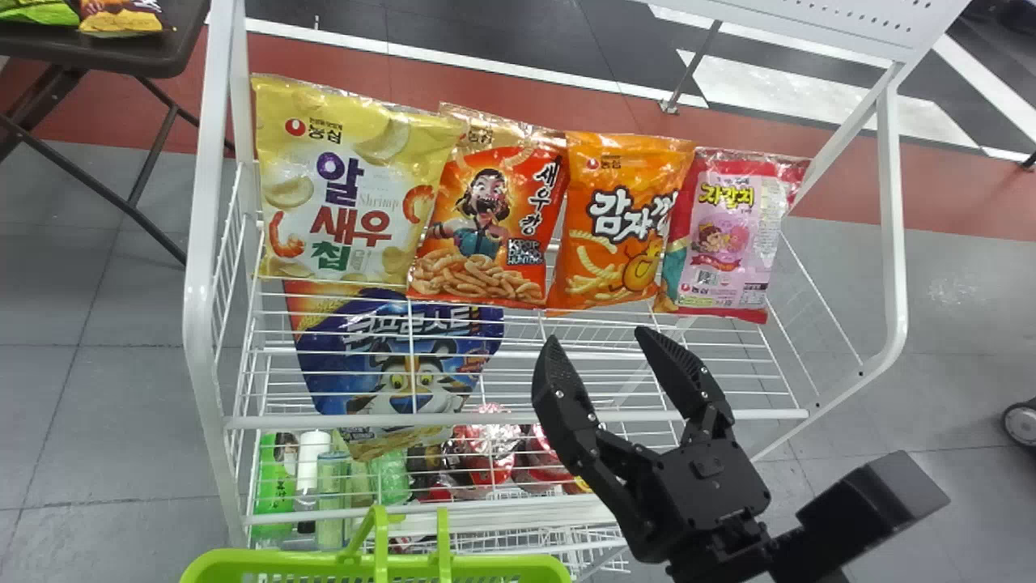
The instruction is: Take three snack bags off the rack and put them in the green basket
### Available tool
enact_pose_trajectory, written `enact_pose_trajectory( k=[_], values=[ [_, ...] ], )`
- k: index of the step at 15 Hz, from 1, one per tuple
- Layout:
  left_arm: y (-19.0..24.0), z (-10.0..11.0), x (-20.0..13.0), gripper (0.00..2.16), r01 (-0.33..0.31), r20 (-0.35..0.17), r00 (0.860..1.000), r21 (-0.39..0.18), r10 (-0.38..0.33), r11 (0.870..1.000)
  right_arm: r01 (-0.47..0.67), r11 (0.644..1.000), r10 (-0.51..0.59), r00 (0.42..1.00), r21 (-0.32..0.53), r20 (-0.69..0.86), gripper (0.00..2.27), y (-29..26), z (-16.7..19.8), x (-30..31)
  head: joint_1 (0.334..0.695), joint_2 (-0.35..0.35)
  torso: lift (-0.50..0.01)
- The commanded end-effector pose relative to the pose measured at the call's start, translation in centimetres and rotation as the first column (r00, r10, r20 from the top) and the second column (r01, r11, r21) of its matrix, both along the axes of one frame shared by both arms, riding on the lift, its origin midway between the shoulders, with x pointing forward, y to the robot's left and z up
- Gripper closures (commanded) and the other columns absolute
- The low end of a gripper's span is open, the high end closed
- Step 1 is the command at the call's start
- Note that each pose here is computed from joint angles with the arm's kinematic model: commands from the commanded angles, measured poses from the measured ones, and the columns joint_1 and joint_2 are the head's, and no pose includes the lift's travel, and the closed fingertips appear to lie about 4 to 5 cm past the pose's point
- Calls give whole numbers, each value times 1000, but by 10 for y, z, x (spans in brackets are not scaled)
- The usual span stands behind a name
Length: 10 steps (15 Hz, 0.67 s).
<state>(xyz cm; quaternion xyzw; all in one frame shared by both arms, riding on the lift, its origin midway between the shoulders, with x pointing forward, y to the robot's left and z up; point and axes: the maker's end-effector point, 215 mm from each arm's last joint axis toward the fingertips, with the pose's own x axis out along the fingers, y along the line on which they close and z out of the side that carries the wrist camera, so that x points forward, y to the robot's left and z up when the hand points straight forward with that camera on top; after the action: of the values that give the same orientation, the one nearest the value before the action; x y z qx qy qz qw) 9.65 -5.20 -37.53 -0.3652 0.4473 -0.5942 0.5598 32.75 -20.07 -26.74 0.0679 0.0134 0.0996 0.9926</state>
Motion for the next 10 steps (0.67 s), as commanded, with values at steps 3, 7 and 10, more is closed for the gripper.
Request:
enact_pose_trajectory(
  k=[3, 7, 10],
  values=[
    [-1, -1, -4, 1700, 6, -8, 1000, -1, -6, 1000, 0, 1000, 0, 1000, 0, 2, 147, 0, -2, 2, 695, -350, -23],
    [-3, -3, -9, 1700, 12, -21, 1000, -2, -12, 1000, 4, 1000, -4, 1000, -2, 18, 147, -2, -1, 4, 695, -350, -23],
    [-3, -3, -11, 1700, 12, -24, 1000, -1, -12, 1000, 2, 1000, -2, 1000, -1, 20, 147, -2, -4, 6, 695, -350, -23]
  ],
)
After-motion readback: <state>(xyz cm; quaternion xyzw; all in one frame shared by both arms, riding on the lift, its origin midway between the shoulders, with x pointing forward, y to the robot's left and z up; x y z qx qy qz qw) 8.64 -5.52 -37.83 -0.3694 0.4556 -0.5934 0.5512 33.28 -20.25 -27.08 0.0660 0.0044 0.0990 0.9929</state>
